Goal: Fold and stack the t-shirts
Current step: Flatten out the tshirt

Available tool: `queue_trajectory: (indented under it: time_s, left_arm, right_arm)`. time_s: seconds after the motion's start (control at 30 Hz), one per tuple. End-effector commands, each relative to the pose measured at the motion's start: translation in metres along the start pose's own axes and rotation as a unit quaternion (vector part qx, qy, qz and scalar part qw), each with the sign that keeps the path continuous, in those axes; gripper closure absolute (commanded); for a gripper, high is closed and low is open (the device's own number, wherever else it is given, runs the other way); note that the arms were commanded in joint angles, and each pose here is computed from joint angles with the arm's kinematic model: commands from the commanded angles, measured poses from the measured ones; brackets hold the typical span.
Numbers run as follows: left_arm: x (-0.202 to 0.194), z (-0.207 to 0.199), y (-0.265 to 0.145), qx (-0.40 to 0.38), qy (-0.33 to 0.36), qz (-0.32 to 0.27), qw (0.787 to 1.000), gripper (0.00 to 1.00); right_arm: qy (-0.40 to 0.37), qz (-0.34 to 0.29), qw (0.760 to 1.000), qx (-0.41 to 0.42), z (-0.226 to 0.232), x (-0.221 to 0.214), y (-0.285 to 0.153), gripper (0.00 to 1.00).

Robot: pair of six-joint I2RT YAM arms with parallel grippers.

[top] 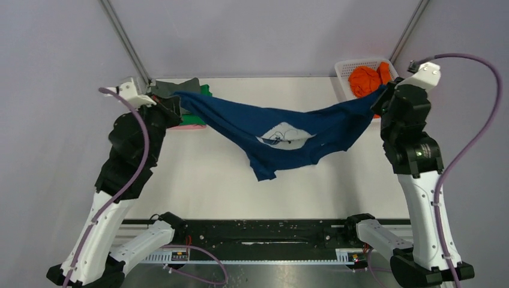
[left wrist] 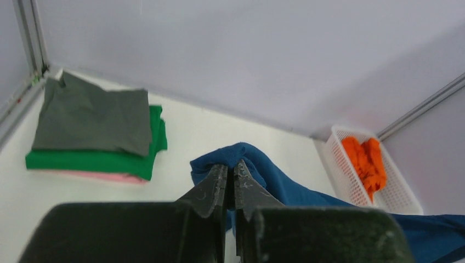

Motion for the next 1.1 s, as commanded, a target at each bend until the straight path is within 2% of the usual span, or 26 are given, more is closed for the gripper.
queue_trajectory:
  time_s: [0.0,0.23,0.37,0.47,0.57,0.67,0.77,0.83,0.93,1.0,1.03,1.07]
  left_arm:
    - [0.072,-0.004,-0.04,-0.017,-0.017,-0.141,0.99,1.0]
    - [0.104,0.017,-0.098,-0.017,-0.036,-0.225,0.973,1.0]
    - [0.112,0.018,-0.109,-0.019,-0.025,-0.23,0.973,1.0]
    - [0.108,0.017,-0.096,-0.002,-0.018,-0.215,0.976,1.0]
    - [0.084,0.018,-0.057,0.055,0.0,-0.168,0.984,1.0]
    - [0.041,0.028,-0.002,0.125,0.026,-0.098,0.987,1.0]
    - [-0.025,0.053,0.061,0.134,-0.006,0.048,0.99,1.0]
    - [-0.073,0.074,0.086,0.129,-0.03,0.133,0.982,1.0]
    - [-0.128,0.103,0.107,0.161,-0.046,0.199,0.966,1.0]
    - [-0.15,0.122,0.115,0.192,-0.046,0.225,0.954,1.0]
    - [-0.157,0.131,0.117,0.208,-0.048,0.239,0.947,1.0]
    - [-0.162,0.136,0.119,0.218,-0.05,0.25,0.942,1.0]
  right_arm:
    - [0.019,-0.115,0.993,0.01,-0.016,0.064,-0.042,1.0]
    - [0.014,-0.19,0.981,-0.032,-0.047,0.105,-0.087,1.0]
    - [0.013,-0.21,0.977,-0.028,-0.048,0.123,-0.098,1.0]
    - [-0.005,-0.211,0.977,-0.03,-0.045,0.134,-0.093,1.0]
    - [-0.036,-0.17,0.984,-0.038,-0.027,0.13,-0.058,1.0]
    - [-0.079,-0.117,0.99,-0.017,0.002,0.111,-0.006,1.0]
    - [-0.11,-0.038,0.993,0.03,0.037,0.071,0.056,1.0]
    - [-0.129,0.017,0.99,0.048,0.057,0.038,0.097,1.0]
    - [-0.136,0.077,0.985,0.068,0.085,-0.006,0.153,1.0]
    - [-0.142,0.104,0.982,0.069,0.1,-0.027,0.186,1.0]
    - [-0.148,0.118,0.98,0.067,0.104,-0.034,0.199,0.95]
    - [-0.162,0.152,0.973,0.072,0.111,-0.051,0.215,0.84]
Point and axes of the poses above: each gripper's point midway between its finger pads, its own y axis out along the fingers, its own z axis along the line the jaws close on, x = y × z, the point moved 7 cm from there along -y, back along the fingers, and after that the axes turned 4 degrees about -y, right-handed, at the moved point
